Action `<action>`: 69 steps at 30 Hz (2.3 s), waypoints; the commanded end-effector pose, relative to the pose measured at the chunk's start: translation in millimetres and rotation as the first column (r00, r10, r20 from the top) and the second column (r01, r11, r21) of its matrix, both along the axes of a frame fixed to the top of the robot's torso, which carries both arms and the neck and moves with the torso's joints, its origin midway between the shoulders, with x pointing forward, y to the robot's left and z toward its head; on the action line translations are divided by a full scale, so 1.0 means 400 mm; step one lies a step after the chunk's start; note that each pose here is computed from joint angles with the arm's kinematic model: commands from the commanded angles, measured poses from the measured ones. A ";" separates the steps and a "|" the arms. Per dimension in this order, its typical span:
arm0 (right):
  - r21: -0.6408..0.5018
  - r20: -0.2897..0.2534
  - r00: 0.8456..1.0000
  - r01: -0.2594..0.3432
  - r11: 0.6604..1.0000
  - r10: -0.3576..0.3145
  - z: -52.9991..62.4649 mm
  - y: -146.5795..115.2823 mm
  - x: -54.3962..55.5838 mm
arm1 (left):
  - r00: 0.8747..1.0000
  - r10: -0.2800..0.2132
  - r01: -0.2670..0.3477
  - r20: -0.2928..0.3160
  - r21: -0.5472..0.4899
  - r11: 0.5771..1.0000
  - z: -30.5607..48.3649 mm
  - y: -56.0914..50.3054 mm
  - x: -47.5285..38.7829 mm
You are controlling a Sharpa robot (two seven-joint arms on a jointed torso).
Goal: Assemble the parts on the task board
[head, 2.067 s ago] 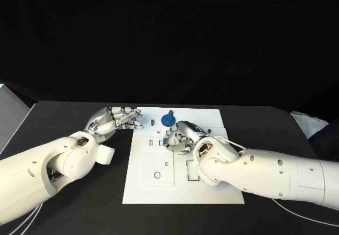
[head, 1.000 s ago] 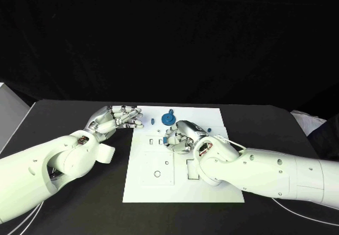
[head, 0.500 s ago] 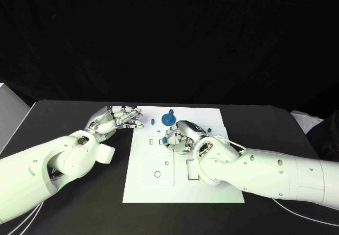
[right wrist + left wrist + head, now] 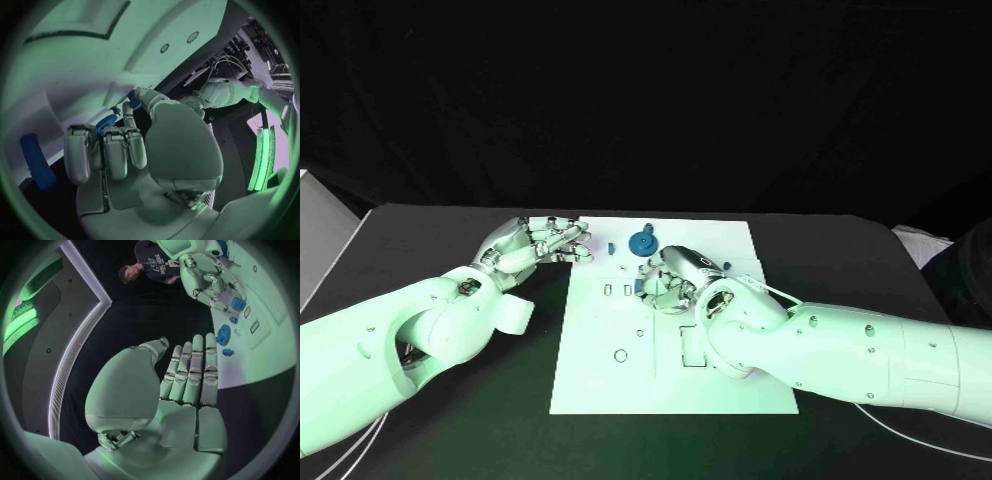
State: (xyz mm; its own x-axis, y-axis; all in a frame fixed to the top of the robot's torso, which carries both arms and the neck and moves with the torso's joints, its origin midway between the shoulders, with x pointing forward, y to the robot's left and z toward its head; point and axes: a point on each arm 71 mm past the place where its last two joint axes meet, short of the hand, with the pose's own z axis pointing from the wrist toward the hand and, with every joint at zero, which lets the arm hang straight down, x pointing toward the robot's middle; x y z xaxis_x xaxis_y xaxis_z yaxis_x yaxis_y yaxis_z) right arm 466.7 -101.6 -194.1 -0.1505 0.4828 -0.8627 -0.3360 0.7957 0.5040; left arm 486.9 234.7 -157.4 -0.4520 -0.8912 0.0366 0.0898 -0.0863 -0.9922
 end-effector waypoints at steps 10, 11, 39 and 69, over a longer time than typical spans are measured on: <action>-0.016 0.019 1.000 -0.025 1.000 0.025 0.000 0.008 -0.006 | 1.000 -0.023 0.023 0.002 -0.008 1.000 0.001 -0.006 -0.002; -0.016 0.022 0.999 -0.026 1.000 0.026 0.000 0.008 -0.007 | 1.000 -0.024 0.024 0.002 -0.008 1.000 0.001 -0.007 -0.002; -0.022 0.031 0.999 -0.032 0.999 0.033 0.000 0.007 -0.009 | 0.999 -0.031 0.031 -0.007 -0.004 1.000 -0.001 -0.007 -0.002; 0.212 0.063 0.992 -0.118 0.970 0.107 0.091 -0.112 -0.042 | 0.998 -0.004 0.017 -0.066 0.212 0.977 -0.038 -0.024 0.011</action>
